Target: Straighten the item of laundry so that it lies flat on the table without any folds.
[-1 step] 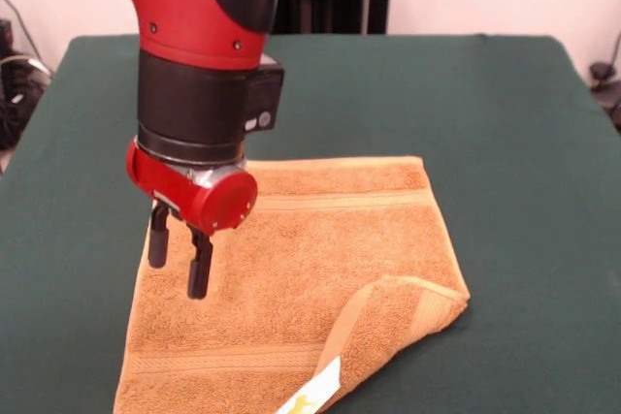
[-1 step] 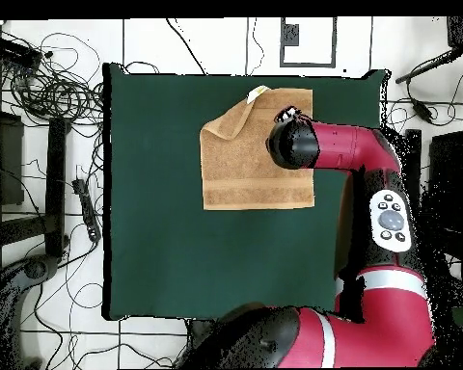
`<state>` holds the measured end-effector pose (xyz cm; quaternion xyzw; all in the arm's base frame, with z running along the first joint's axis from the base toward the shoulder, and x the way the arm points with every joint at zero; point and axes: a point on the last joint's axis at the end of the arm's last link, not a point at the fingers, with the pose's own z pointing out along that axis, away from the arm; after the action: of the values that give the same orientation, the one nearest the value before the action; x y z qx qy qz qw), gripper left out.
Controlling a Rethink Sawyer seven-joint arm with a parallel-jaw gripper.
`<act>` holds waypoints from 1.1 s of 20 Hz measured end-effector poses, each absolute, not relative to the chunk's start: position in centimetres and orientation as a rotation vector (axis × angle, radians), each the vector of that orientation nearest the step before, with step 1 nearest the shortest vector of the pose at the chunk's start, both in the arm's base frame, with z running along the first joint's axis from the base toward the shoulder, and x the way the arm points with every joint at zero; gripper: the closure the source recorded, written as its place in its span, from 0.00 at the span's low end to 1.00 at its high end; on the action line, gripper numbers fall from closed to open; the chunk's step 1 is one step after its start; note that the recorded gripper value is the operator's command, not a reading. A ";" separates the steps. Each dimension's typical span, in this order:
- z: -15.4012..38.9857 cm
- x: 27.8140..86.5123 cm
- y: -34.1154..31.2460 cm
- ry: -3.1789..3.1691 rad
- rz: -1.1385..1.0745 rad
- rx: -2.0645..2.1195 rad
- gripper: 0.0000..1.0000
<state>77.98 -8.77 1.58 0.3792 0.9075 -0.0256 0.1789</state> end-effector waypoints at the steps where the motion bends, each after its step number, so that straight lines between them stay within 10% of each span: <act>1: 1.4 78.0 -8.7 2.568 -0.074 1.071 0.00; 22: 5.9 75.3 -7.8 2.588 -0.088 1.063 0.00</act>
<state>75.29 -7.80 5.86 0.3743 0.9110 -0.0309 0.1705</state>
